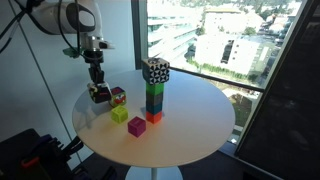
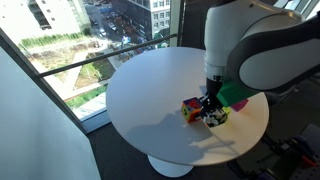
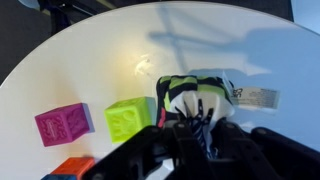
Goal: Stack the two left toy foams together
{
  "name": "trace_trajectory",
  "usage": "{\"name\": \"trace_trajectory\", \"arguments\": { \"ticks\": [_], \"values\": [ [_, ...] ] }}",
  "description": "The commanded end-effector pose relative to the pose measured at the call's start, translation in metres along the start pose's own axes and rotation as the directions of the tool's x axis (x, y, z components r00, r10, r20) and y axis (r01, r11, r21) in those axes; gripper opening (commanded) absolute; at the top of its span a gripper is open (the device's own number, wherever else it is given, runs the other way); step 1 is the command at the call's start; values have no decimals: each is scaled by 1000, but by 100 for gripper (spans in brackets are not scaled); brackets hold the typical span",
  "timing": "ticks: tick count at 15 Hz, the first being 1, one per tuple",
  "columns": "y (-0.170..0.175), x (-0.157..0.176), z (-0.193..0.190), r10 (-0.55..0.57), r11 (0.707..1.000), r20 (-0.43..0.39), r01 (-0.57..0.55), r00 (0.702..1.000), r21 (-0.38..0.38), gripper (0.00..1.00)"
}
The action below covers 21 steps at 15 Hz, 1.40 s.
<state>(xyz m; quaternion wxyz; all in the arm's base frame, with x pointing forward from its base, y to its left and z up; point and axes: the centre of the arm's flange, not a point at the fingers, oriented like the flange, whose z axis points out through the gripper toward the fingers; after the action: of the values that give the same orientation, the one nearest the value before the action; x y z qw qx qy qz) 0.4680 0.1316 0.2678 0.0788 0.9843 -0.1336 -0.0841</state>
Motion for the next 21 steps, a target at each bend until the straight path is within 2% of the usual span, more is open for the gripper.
{"name": "trace_trajectory", "arguments": {
  "ticks": [1, 12, 21],
  "values": [
    [-2, 14, -20, -19, 1000, 3, 19, 1000, 18, 8],
    [-15, 45, -30, -67, 997, -42, 68, 997, 29, 8],
    [-20, 73, -33, -47, 998, -52, 49, 998, 35, 8]
  ]
}}
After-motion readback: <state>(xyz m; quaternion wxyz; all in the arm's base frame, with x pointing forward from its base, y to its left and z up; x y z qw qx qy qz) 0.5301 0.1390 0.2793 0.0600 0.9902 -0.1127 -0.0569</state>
